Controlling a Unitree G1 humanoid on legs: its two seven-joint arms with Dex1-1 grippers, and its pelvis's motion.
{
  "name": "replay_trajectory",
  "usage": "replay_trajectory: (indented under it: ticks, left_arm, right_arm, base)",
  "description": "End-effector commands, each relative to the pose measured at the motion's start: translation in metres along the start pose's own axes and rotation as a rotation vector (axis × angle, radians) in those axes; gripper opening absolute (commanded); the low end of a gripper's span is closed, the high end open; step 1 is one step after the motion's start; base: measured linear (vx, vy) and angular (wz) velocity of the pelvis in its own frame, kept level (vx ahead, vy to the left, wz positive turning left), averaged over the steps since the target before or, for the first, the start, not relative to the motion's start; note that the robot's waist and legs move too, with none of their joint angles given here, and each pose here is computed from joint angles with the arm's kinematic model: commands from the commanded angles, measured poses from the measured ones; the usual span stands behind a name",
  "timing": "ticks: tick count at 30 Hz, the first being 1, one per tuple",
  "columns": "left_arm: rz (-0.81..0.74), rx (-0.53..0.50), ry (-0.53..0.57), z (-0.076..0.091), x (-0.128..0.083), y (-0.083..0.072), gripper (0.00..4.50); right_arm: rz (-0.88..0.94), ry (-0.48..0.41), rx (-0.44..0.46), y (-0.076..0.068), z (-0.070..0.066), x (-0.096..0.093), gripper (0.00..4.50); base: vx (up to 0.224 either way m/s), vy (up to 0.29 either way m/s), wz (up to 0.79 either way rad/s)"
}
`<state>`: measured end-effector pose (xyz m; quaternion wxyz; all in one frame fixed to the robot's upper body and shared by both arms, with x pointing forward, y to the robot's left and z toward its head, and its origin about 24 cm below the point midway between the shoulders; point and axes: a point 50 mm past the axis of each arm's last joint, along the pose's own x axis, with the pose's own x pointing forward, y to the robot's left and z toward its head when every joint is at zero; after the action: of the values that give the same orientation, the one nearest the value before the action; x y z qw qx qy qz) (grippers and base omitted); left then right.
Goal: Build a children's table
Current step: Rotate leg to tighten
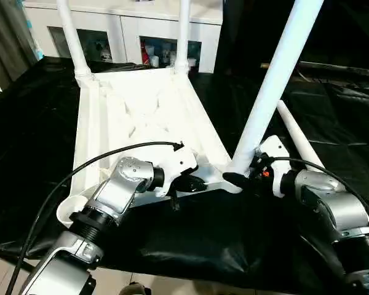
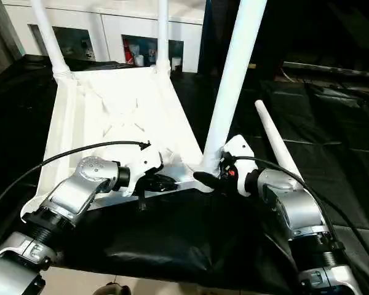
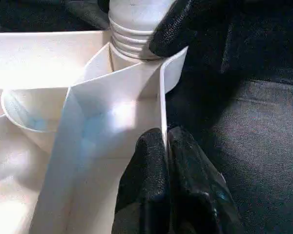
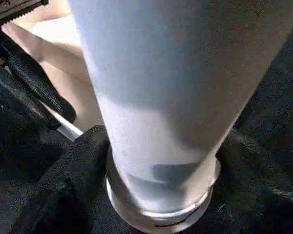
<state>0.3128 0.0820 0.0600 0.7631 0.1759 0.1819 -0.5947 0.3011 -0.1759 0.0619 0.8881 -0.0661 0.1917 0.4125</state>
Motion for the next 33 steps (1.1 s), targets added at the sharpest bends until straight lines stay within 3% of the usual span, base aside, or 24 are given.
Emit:
replay_trajectory:
  ticks: [1,7,14,18,25,27,29,33]
  left_arm:
    - [-0.018,0.057,-0.064,0.019,-0.001,-0.001,0.0]
    - [0.071,0.008,-0.035,0.014,0.0,0.006,0.0]
    - [0.408,-0.165,0.0,0.019,0.019,0.03,0.0]
    - [0.534,-0.21,0.009,0.033,0.041,0.032,0.0]
    - [0.504,-0.169,-0.017,0.042,0.046,0.032,0.0]
    - [0.504,-0.165,-0.024,0.043,0.046,0.033,0.0]
    - [0.505,-0.164,-0.026,0.043,0.046,0.034,0.0]
    - [0.508,-0.163,-0.03,0.044,0.045,0.036,0.0]
  right_arm:
    - [0.01,0.009,-0.007,0.002,0.0,-0.001,3.01]
    - [-0.093,-0.002,0.051,-0.003,-0.005,0.005,2.74]
    - [-0.455,-0.031,0.317,-0.007,-0.02,0.041,2.73]
    - [-0.555,-0.085,0.441,0.007,-0.012,0.074,2.73]
    - [-0.496,-0.15,0.402,0.012,0.003,0.081,2.73]
    - [-0.493,-0.172,0.4,0.011,0.006,0.081,3.42]
    - [-0.494,-0.181,0.395,0.01,0.008,0.081,3.42]
    - [-0.512,-0.217,0.266,-0.002,0.018,0.066,3.42]
  base:
    - [0.0,0.0,0.0]
    - [0.0,0.0,0.0]
    - [0.0,0.0,0.0]
    - [0.0,0.0,0.0]
    - [0.0,0.0,0.0]
    - [0.0,0.0,0.0]
    - [0.0,0.0,0.0]
    - [0.0,0.0,0.0]
